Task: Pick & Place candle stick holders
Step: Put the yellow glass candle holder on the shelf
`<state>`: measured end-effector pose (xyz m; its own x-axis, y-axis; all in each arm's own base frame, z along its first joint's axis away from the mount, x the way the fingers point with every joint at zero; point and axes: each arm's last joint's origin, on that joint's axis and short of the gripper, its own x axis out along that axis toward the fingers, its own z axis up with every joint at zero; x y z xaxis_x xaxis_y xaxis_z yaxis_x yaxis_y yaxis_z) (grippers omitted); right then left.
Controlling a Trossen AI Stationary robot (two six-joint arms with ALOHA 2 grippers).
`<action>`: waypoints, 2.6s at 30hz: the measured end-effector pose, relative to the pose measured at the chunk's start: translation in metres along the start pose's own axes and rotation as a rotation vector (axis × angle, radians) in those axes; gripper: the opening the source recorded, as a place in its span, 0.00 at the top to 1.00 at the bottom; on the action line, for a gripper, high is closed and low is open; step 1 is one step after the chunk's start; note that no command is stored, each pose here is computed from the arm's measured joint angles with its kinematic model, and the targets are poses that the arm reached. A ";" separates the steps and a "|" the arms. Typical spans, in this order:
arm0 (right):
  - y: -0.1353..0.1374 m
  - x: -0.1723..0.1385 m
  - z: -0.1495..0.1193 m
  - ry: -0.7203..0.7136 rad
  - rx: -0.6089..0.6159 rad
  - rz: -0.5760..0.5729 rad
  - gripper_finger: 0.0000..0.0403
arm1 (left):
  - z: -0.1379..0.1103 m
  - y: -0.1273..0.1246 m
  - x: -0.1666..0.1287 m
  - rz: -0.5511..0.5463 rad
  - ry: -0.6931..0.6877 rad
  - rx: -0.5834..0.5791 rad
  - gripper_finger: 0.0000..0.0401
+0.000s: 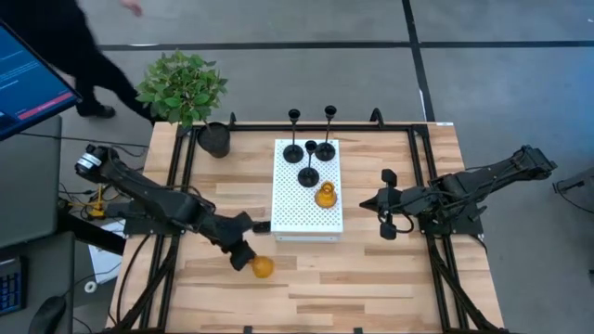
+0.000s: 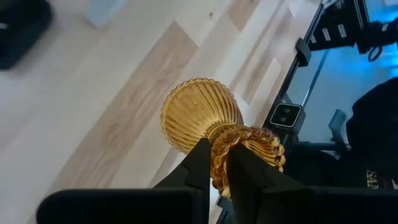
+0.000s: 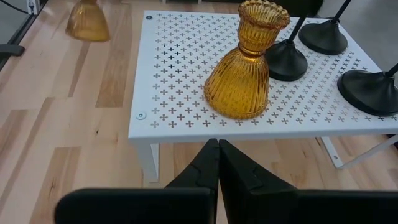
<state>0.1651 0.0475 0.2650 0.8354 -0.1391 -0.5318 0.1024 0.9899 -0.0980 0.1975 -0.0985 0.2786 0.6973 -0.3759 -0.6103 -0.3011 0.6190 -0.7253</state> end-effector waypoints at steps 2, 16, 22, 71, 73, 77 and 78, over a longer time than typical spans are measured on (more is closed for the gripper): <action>0.000 0.000 0.000 0.000 0.000 0.000 1.00 | 0.000 0.001 -0.010 0.014 -0.017 -0.008 0.92; 0.000 0.000 0.000 -0.001 0.000 0.000 1.00 | 0.042 -0.054 -0.089 0.098 -0.188 0.174 0.92; 0.000 0.000 0.000 0.000 0.000 0.000 1.00 | 0.076 -0.071 -0.107 0.160 -0.254 0.249 0.92; -0.002 -0.001 -0.010 0.098 -0.046 -0.017 1.00 | 0.159 -0.038 -0.050 0.314 -0.163 0.163 0.83; -0.002 0.000 -0.010 0.098 -0.046 -0.017 1.00 | 0.160 -0.039 -0.050 0.304 -0.167 0.166 0.83; -0.002 -0.001 -0.010 0.098 -0.046 -0.017 1.00 | 0.161 -0.041 -0.049 0.281 -0.177 0.171 0.83; -0.002 0.000 -0.010 0.098 -0.046 -0.017 1.00 | 0.162 -0.042 -0.050 0.277 -0.182 0.173 0.83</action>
<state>0.1591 0.0454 0.2569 0.7766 -0.1603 -0.6093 0.0898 0.9854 -0.1448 0.2806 0.0059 0.3905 0.7136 -0.0586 -0.6981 -0.3914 0.7932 -0.4666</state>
